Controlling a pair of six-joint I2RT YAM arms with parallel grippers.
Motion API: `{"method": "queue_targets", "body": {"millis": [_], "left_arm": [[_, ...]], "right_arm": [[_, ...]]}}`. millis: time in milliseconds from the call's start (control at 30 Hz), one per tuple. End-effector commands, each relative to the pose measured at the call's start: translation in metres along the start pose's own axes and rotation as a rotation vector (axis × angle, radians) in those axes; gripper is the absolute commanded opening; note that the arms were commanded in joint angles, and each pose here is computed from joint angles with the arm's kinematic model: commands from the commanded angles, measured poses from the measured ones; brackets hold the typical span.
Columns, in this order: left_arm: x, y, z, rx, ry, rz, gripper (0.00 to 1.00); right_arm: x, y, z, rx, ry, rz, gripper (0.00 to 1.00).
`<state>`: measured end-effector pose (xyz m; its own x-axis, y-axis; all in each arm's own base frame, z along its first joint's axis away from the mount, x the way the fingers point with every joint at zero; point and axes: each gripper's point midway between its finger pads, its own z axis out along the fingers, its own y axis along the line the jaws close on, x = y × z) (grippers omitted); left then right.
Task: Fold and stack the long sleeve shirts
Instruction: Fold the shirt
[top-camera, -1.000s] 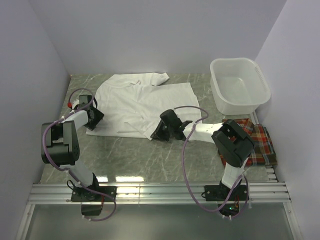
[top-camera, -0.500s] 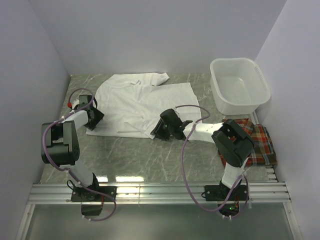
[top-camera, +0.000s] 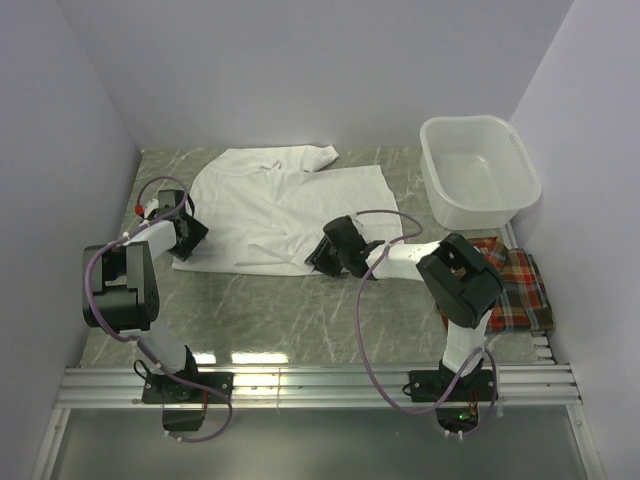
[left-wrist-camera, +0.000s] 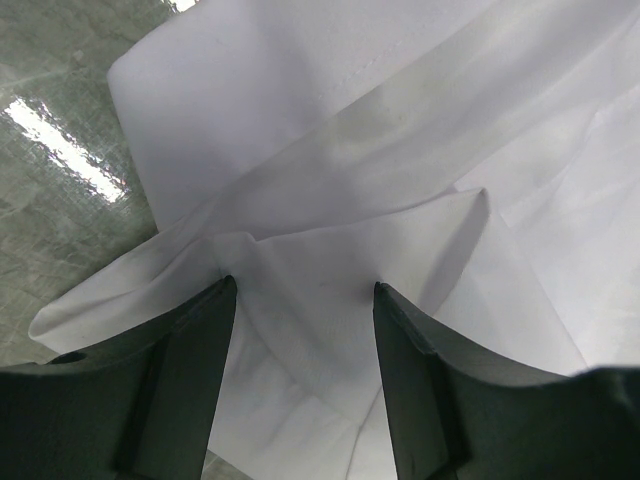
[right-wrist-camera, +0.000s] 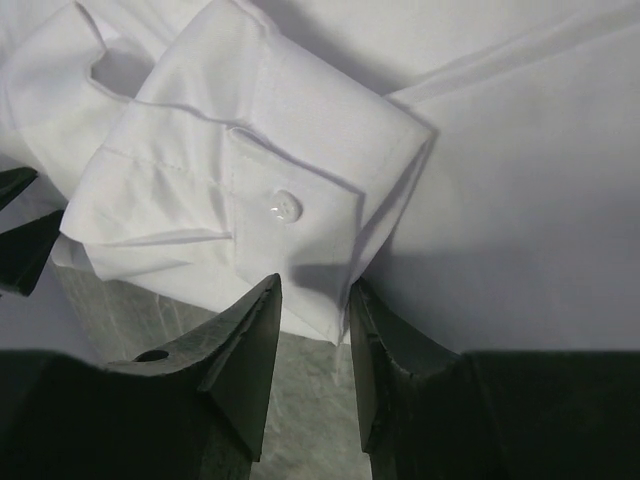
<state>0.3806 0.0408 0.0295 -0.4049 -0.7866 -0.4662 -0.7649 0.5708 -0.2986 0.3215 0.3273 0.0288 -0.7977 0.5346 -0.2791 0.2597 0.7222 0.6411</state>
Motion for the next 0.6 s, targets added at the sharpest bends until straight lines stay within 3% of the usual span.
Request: {"method": "queue_targets", "body": {"millis": [0, 233, 367, 567], "left_arm": [[-0.007, -0.002, -0.003, 0.002, -0.017, 0.003, 0.63], [-0.007, -0.003, -0.002, 0.002, -0.014, 0.003, 0.63], [-0.007, -0.002, -0.002, -0.001, -0.015, 0.004, 0.63], [-0.007, 0.000, -0.001, -0.010, -0.017, 0.005, 0.63]], "right_arm": [[-0.010, -0.005, 0.008, 0.001, -0.047, 0.008, 0.40], [-0.012, -0.011, 0.010, 0.003, -0.054, -0.010, 0.22], [-0.017, -0.005, 0.005, -0.006, -0.070, -0.036, 0.01], [-0.040, 0.023, -0.015, -0.021, -0.131, -0.148, 0.00]]}}
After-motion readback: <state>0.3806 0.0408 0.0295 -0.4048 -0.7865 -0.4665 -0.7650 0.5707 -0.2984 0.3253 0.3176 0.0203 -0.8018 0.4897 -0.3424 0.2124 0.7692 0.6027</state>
